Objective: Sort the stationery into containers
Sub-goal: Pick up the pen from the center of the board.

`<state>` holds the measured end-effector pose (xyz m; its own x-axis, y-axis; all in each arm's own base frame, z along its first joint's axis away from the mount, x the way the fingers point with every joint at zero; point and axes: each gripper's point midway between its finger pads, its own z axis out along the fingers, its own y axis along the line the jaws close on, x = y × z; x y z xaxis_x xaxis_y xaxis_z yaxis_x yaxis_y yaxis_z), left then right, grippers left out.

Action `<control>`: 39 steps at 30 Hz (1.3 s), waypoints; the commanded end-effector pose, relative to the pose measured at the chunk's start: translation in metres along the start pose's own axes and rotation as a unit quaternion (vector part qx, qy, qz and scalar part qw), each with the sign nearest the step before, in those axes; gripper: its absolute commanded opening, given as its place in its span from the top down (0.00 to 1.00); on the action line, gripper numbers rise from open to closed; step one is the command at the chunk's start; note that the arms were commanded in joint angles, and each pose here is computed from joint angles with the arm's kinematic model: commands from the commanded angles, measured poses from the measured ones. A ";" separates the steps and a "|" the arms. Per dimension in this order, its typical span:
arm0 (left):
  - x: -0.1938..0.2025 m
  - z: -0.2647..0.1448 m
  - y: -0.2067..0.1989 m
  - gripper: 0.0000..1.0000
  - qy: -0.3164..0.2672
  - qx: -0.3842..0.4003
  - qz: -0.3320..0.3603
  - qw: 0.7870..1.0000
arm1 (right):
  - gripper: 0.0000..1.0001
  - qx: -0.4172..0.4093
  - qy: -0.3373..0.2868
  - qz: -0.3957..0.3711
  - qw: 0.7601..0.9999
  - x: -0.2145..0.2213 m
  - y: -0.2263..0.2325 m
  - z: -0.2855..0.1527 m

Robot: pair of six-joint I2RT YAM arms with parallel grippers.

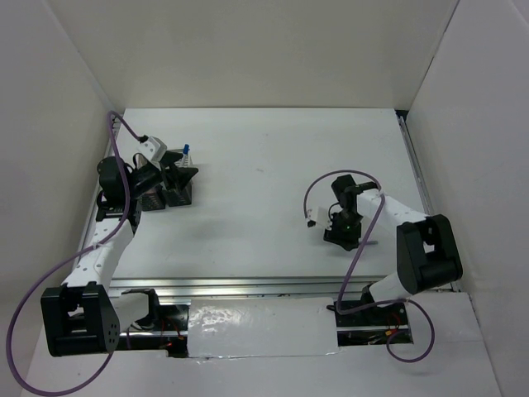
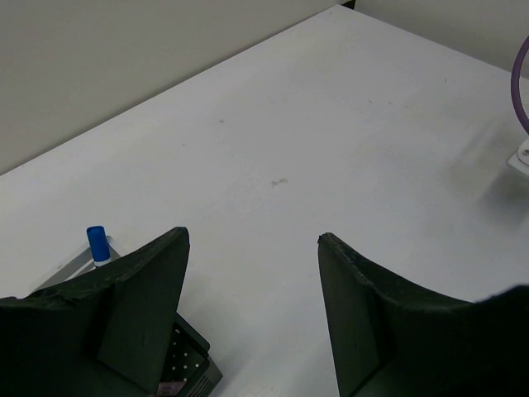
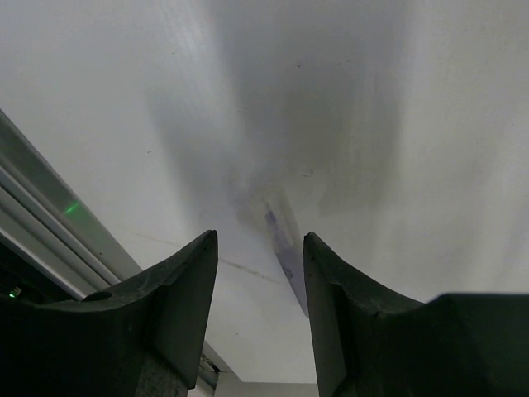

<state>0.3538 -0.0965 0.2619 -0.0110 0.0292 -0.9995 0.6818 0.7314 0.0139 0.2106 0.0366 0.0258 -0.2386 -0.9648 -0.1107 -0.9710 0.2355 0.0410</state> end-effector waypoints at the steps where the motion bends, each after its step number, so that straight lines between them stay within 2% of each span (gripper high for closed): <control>1: -0.008 0.000 0.000 0.24 -0.014 0.000 0.013 1.000 | 0.48 0.022 0.003 -0.006 1.000 -0.005 -0.009 0.004; 5: -0.009 0.001 0.001 0.24 -0.014 -0.001 0.012 1.000 | 0.52 0.033 0.016 -0.022 0.999 -0.003 -0.008 0.013; 6: -0.009 0.001 0.002 0.24 -0.015 -0.002 0.011 1.000 | 0.56 0.033 0.019 -0.025 0.999 -0.002 -0.006 0.017; 13: -0.012 -0.002 0.003 0.24 -0.012 -0.010 0.012 1.000 | 0.67 0.035 0.035 -0.048 0.998 0.000 0.007 0.031; 18: -0.017 -0.006 0.004 0.25 -0.018 -0.019 0.002 1.000 | 0.92 0.055 0.019 -0.063 0.996 -0.011 0.008 0.030; 20: -0.021 -0.009 0.008 0.24 -0.023 -0.028 -0.006 0.999 | 1.00 0.071 -0.012 -0.062 0.995 -0.030 0.000 0.017; 23: -0.034 -0.018 0.027 0.22 -0.038 -0.080 -0.044 0.995 | 1.00 0.094 -0.072 -0.054 0.992 -0.065 -0.017 -0.018; 26: -0.062 -0.039 0.053 0.03 -0.075 -0.146 -0.096 0.982 | 1.00 0.103 -0.163 -0.050 0.980 -0.117 -0.030 -0.067; 27: -0.074 -0.046 0.054 0.01 -0.090 -0.155 -0.115 0.977 | 1.00 0.085 -0.204 -0.036 0.975 -0.136 -0.026 -0.080; 28: -0.078 -0.054 0.060 0.01 -0.094 -0.169 -0.119 0.974 | 1.00 0.103 -0.249 -0.040 0.962 -0.162 -0.037 -0.114; 30: -0.098 -0.062 0.058 0.01 -0.104 -0.173 -0.113 0.973 | 1.00 0.071 -0.326 -0.024 0.942 -0.203 -0.031 -0.146; 31: -0.100 -0.067 0.061 0.01 -0.102 -0.185 -0.117 0.970 | 1.00 0.083 -0.371 -0.033 0.924 -0.227 -0.035 -0.182; 33: -0.107 -0.076 0.064 0.01 -0.098 -0.213 -0.132 0.963 | 1.00 0.052 -0.444 -0.021 0.894 -0.268 -0.030 -0.215; 34: -0.106 -0.083 0.068 0.01 -0.095 -0.230 -0.142 0.958 | 1.00 0.067 -0.491 -0.036 0.868 -0.296 -0.040 -0.244; 36: -0.109 -0.098 0.078 0.01 -0.102 -0.268 -0.145 0.947 | 1.00 0.023 -0.530 -0.003 0.848 -0.329 -0.029 -0.256; 38: -0.103 -0.108 0.082 0.01 -0.099 -0.296 -0.167 0.935 | 1.00 0.008 -0.592 0.001 0.806 -0.379 -0.029 -0.293; 39: -0.100 -0.117 0.090 0.01 -0.102 -0.317 -0.174 0.927 | 1.00 0.007 -0.604 0.017 0.797 -0.402 -0.041 -0.294</control>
<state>0.3349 0.0224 0.3709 0.0476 -0.2866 -0.9569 0.2214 0.9372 -0.2697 0.3405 0.3155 0.3247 -0.0006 -0.3694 -0.9293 -0.9471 0.2985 -0.1181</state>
